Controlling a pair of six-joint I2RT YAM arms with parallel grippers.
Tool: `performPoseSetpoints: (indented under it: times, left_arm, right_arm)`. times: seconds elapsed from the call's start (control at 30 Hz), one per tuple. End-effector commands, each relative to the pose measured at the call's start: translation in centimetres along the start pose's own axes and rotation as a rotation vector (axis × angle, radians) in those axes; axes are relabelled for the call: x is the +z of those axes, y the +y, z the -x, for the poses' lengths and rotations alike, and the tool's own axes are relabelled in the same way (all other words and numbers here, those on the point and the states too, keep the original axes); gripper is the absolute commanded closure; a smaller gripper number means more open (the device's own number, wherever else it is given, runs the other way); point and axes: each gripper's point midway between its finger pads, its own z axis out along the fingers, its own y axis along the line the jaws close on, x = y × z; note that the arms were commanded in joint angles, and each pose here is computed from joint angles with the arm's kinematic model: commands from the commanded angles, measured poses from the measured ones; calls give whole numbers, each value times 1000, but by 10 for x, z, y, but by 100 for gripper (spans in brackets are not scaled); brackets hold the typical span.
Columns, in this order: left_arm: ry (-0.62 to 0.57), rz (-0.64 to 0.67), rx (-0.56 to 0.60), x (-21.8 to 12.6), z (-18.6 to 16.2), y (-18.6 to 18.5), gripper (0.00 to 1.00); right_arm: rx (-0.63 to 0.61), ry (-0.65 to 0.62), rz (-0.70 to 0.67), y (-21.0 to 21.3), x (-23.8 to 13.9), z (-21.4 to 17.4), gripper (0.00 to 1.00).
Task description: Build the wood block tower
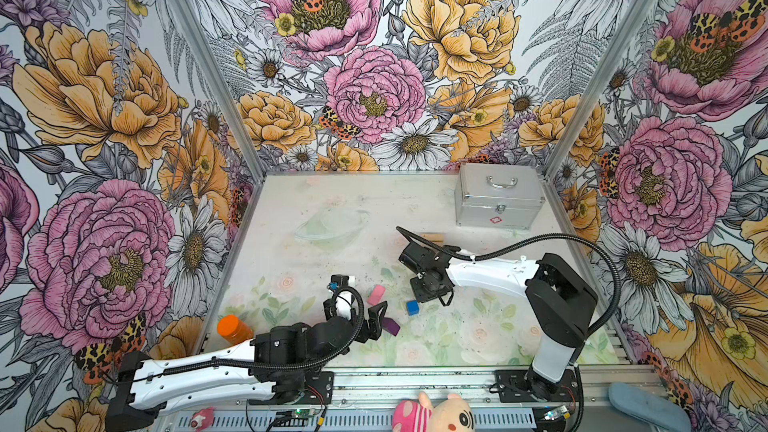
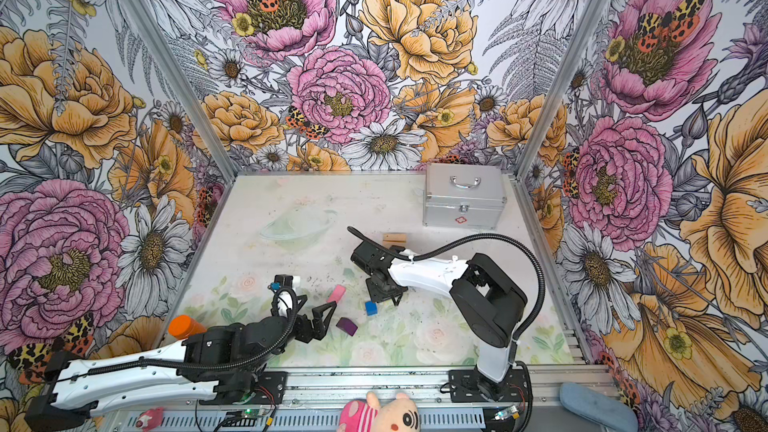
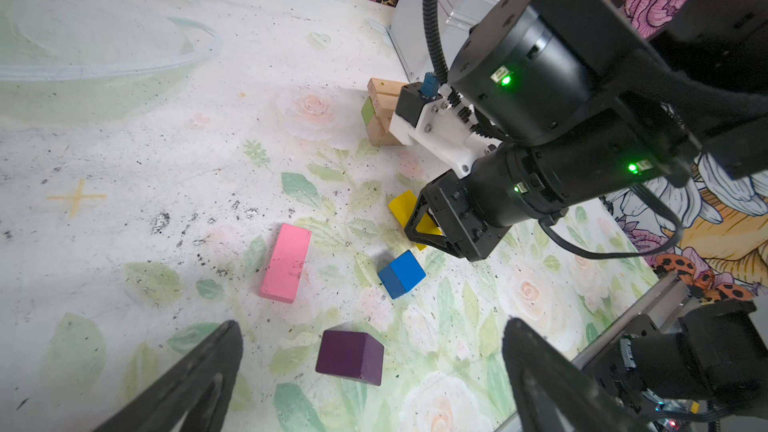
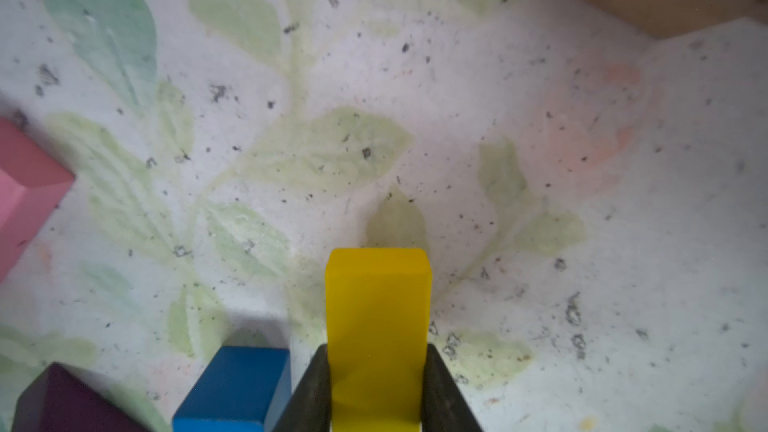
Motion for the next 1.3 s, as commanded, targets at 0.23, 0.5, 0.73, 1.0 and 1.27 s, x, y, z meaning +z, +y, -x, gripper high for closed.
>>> performPoseSetpoints:
  times: [0.23,0.5,0.73,1.0,1.27]
  left_arm:
    - [-23,-35,37,-6,36,-12,1]
    - [-32,-49,46,5,54,-18,1]
    - [-17,-42,79,18,69,-19,1]
    - [-2,-54,71,32,77,-14,1]
    - [13,-62,57,39,79,-8,1]
  right_arm:
    - [107,-191,5,-9,-77,52,71]
    - [263,-234,-12,-42,-88,88,71]
    - [292,-226,-16,-43,-79,108,71]
    - [312,-193,-29,-48,-60,125,71]
    - [330,-168,-43,-55,-47,132,71]
